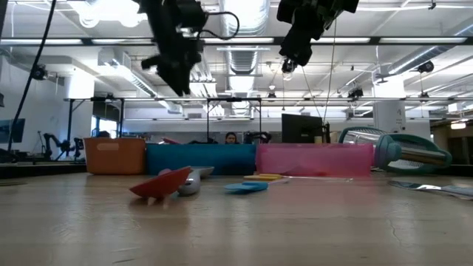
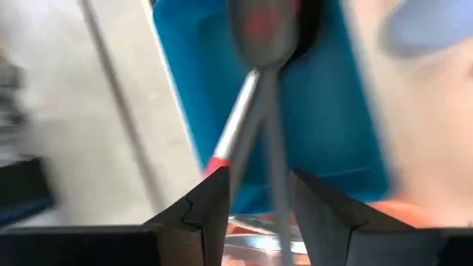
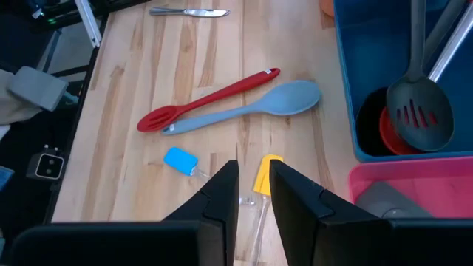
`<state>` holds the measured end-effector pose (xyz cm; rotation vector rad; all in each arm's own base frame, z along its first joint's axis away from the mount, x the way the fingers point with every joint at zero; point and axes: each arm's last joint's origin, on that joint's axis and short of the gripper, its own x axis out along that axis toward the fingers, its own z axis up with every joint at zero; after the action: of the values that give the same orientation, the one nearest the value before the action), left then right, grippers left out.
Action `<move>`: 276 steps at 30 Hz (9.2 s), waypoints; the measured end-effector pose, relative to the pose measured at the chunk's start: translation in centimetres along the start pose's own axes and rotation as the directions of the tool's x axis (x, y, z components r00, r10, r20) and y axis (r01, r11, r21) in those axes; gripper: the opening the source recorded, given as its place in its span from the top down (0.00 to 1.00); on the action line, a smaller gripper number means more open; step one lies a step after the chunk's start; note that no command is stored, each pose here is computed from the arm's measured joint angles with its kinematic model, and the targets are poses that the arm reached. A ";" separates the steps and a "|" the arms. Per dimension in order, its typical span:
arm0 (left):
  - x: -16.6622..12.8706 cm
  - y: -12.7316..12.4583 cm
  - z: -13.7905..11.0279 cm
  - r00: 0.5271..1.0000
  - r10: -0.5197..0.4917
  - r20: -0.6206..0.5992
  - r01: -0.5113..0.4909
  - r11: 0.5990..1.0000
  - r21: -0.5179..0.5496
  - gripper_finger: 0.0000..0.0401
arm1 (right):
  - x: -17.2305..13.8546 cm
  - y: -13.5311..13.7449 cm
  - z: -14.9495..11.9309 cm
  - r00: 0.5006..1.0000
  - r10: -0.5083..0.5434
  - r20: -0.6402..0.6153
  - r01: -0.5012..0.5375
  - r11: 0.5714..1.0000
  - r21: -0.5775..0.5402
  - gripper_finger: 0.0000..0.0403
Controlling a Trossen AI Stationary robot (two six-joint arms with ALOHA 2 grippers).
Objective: Pick & Place Kitchen Items
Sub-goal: Put the black slotted spoon into the blue bin, then put the yellow spatula into the red bin
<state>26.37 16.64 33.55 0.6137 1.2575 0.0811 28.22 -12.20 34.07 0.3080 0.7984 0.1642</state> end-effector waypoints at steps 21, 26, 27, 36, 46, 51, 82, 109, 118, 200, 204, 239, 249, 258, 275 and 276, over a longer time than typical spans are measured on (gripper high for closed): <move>0.2 -7.0 -1.2 0.915 -0.295 -0.277 0.189 0.917 -0.351 0.77 | 0.0 0.0 0.0 1.000 0.000 -0.001 0.000 1.000 0.026 0.83; 3.4 -8.7 -2.3 0.923 -0.173 -0.345 0.109 0.974 -0.197 0.82 | 0.0 0.0 0.0 1.000 -0.001 0.003 0.001 1.000 0.026 0.84; 4.0 -9.0 -2.5 0.925 -0.153 -0.348 0.097 0.980 -0.174 0.83 | 0.0 0.0 0.0 1.000 -0.001 0.003 0.001 1.000 0.025 0.84; 6.8 -8.6 -3.8 0.929 -0.006 -0.371 -0.047 0.990 -0.133 0.91 | 0.1 -0.1 0.2 1.000 -0.004 0.018 0.003 1.000 0.017 0.81; 7.4 -6.8 -5.7 0.951 -0.067 -0.303 -0.001 0.976 -0.220 0.98 | 0.0 -0.1 0.3 1.000 -0.005 0.027 0.005 1.000 0.007 0.81; 7.6 -6.3 -6.3 0.956 -0.076 -0.283 0.013 0.976 -0.218 0.99 | 0.0 -0.1 0.3 1.000 -0.005 0.028 0.005 1.000 0.007 0.83; 11.2 -4.2 -7.0 0.901 0.102 -0.421 -0.139 0.988 -0.059 0.98 | 0.0 -0.1 0.5 0.999 -0.007 0.042 0.007 1.000 -0.002 0.82; 11.1 -0.4 -7.6 0.854 0.369 -0.366 -0.379 0.924 0.047 0.99 | 0.0 -0.1 0.5 0.999 -0.008 0.046 0.008 1.000 -0.012 0.79; 7.0 -1.6 -6.9 0.808 0.396 -0.436 -0.456 0.889 -0.036 0.99 | 0.0 -0.1 0.5 0.999 -0.008 0.043 0.009 1.000 -0.019 0.83; 0.8 -25.6 -4.3 0.675 0.510 0.533 -0.054 0.755 -0.654 0.98 | 18.5 -3.6 -5.0 0.867 -0.065 -0.494 0.061 0.998 -0.024 0.55; 0.8 -25.6 -4.3 0.675 0.510 0.532 -0.053 0.754 -0.655 0.97 | 19.4 -1.5 -4.9 0.832 -0.242 -0.500 0.153 0.965 -0.212 0.58; 0.8 -25.6 -4.3 0.674 0.508 0.536 -0.020 0.738 -0.674 0.97 | 21.9 0.9 -4.2 0.846 -0.377 -0.376 0.224 0.893 -0.391 0.43; 0.8 -25.6 -4.3 0.674 0.507 0.537 -0.018 0.738 -0.675 0.97 | 24.4 -1.1 -6.1 0.820 -0.331 -0.467 0.193 0.928 -0.320 0.46; 1.1 -25.8 -4.5 0.680 0.504 0.532 -0.024 0.741 -0.671 0.97 | 24.4 -1.1 -6.3 0.812 -0.323 -0.487 0.220 0.941 -0.257 0.48; 1.2 -25.8 -4.5 0.680 0.507 0.529 -0.042 0.748 -0.662 0.97 | 23.4 -0.2 -4.7 0.827 -0.233 -0.512 0.153 0.969 -0.193 0.96; 1.2 -25.8 -4.5 0.680 0.507 0.529 -0.044 0.749 -0.661 0.97 | 23.1 -0.1 -4.3 0.824 -0.228 -0.519 0.147 0.970 -0.193 0.96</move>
<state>15.73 -2.74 19.54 0.2192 0.3269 0.4752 40.99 -5.37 15.55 0.0349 1.3670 0.1215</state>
